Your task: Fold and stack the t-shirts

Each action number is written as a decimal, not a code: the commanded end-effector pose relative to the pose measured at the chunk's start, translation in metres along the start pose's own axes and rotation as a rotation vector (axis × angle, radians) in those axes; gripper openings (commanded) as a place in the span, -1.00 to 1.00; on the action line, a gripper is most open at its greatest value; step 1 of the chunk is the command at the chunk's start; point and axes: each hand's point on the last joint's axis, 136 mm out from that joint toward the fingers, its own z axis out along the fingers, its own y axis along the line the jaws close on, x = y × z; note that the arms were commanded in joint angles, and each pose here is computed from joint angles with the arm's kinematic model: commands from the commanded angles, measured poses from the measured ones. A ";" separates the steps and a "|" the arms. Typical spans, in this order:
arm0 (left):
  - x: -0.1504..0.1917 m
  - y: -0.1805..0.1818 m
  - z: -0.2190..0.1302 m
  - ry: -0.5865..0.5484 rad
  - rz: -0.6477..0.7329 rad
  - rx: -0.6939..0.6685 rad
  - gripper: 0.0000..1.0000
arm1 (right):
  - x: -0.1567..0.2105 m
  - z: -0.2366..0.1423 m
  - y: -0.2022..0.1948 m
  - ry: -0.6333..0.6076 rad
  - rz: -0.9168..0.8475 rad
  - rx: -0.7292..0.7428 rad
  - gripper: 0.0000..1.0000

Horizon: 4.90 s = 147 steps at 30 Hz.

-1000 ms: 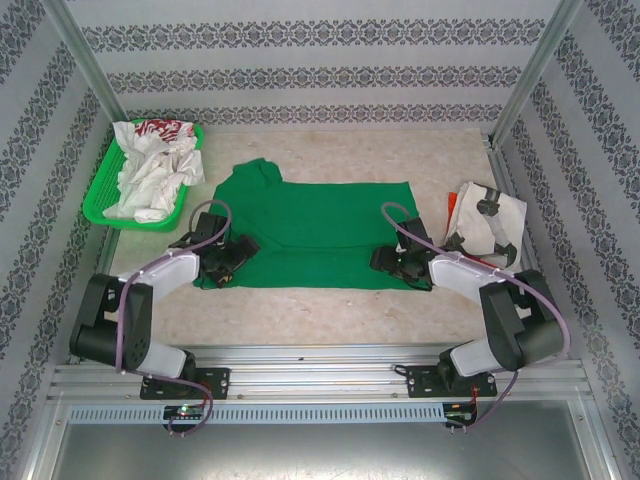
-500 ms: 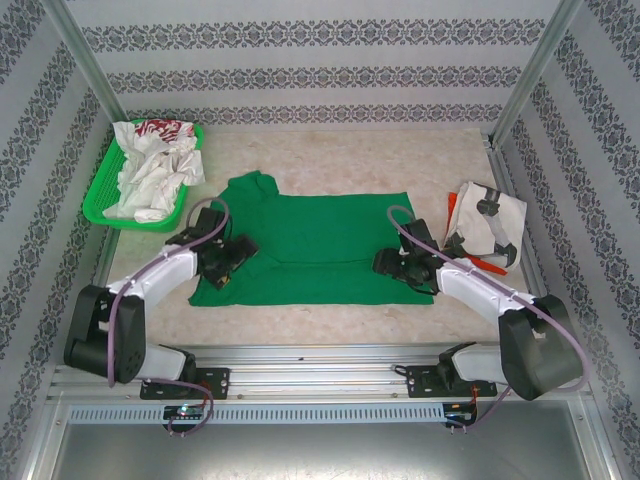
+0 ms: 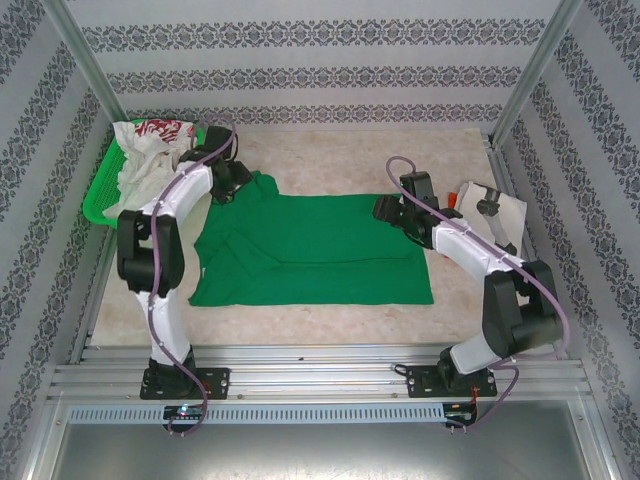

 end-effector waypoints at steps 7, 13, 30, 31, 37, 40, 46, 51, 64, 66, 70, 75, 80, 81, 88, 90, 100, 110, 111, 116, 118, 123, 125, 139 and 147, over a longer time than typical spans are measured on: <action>-0.031 0.039 0.041 0.036 -0.008 -0.301 -0.10 | -0.010 0.009 -0.008 0.000 0.006 0.001 0.27; -0.038 0.035 0.069 0.059 -0.035 -0.316 -0.19 | -0.008 0.009 -0.020 0.004 0.027 0.015 0.27; -0.039 0.042 0.115 0.117 -0.098 -0.286 -0.34 | -0.004 0.016 -0.024 0.026 0.042 0.001 0.27; -0.037 0.043 0.117 0.126 -0.098 -0.287 -0.36 | -0.004 0.016 -0.024 0.025 0.042 0.001 0.27; -0.027 0.046 0.125 0.174 -0.083 -0.292 -0.65 | -0.005 0.015 -0.024 0.022 0.044 0.000 0.27; -0.024 0.047 0.125 0.185 -0.072 -0.293 -0.77 | -0.006 0.014 -0.022 0.020 0.044 -0.005 0.27; -0.025 0.042 0.119 0.192 -0.056 -0.273 -1.00 | -0.008 0.014 -0.021 0.013 0.051 -0.009 0.27; -0.039 0.028 0.094 0.152 -0.049 -0.234 -1.00 | -0.017 0.021 -0.025 0.008 0.067 0.007 0.27; -0.066 0.005 0.023 0.035 -0.025 -0.154 -1.00 | -0.041 0.065 -0.053 0.025 0.170 0.159 0.22; -0.063 0.006 0.026 0.049 -0.027 -0.155 -1.00 | -0.045 0.069 -0.064 0.027 0.200 0.239 0.16; -0.059 0.008 0.030 0.059 -0.032 -0.158 -1.00 | -0.057 0.076 -0.083 0.000 0.275 0.373 -0.10; -0.056 0.011 0.036 0.067 -0.032 -0.165 -1.00 | -0.061 0.094 -0.094 0.039 0.364 0.456 -0.27; -0.052 0.015 0.043 0.079 -0.032 -0.171 -1.00 | -0.062 0.116 -0.096 0.085 0.395 0.459 -0.30; -0.051 0.015 0.044 0.081 -0.032 -0.171 -1.00 | -0.062 0.120 -0.096 0.090 0.400 0.459 -0.30; -0.048 0.016 0.048 0.091 -0.030 -0.167 -1.00 | -0.061 0.134 -0.099 0.115 0.421 0.461 -0.29; -0.048 0.015 0.049 0.092 -0.031 -0.163 -1.00 | -0.061 0.137 -0.099 0.125 0.418 0.460 -0.29; -0.044 0.017 0.056 0.108 -0.032 -0.163 -1.00 | -0.066 0.149 -0.098 0.150 0.387 0.459 -0.34; -0.041 0.018 0.057 0.118 -0.031 -0.159 -1.00 | -0.053 0.155 -0.102 0.225 0.388 0.480 -0.39; -0.041 0.018 0.057 0.118 -0.030 -0.159 -1.00 | -0.051 0.154 -0.101 0.232 0.384 0.481 -0.39; -0.041 0.019 0.058 0.119 -0.031 -0.161 -1.00 | -0.047 0.146 -0.100 0.260 0.351 0.498 -0.43; -0.040 0.020 0.060 0.123 -0.032 -0.163 -1.00 | -0.047 0.145 -0.101 0.266 0.340 0.501 -0.51; -0.036 0.021 0.065 0.136 -0.036 -0.164 -1.00 | -0.048 0.145 -0.102 0.269 0.338 0.497 -1.00; -0.035 0.022 0.067 0.140 -0.036 -0.165 -1.00 | -0.056 0.142 -0.102 0.249 0.332 0.496 -1.00; -0.035 0.020 0.067 0.143 -0.037 -0.160 -1.00 | -0.079 0.123 -0.087 0.166 0.287 0.475 -0.43; -0.032 0.022 0.068 0.153 -0.035 -0.162 -1.00 | -0.061 0.139 -0.091 0.214 0.309 0.473 -0.45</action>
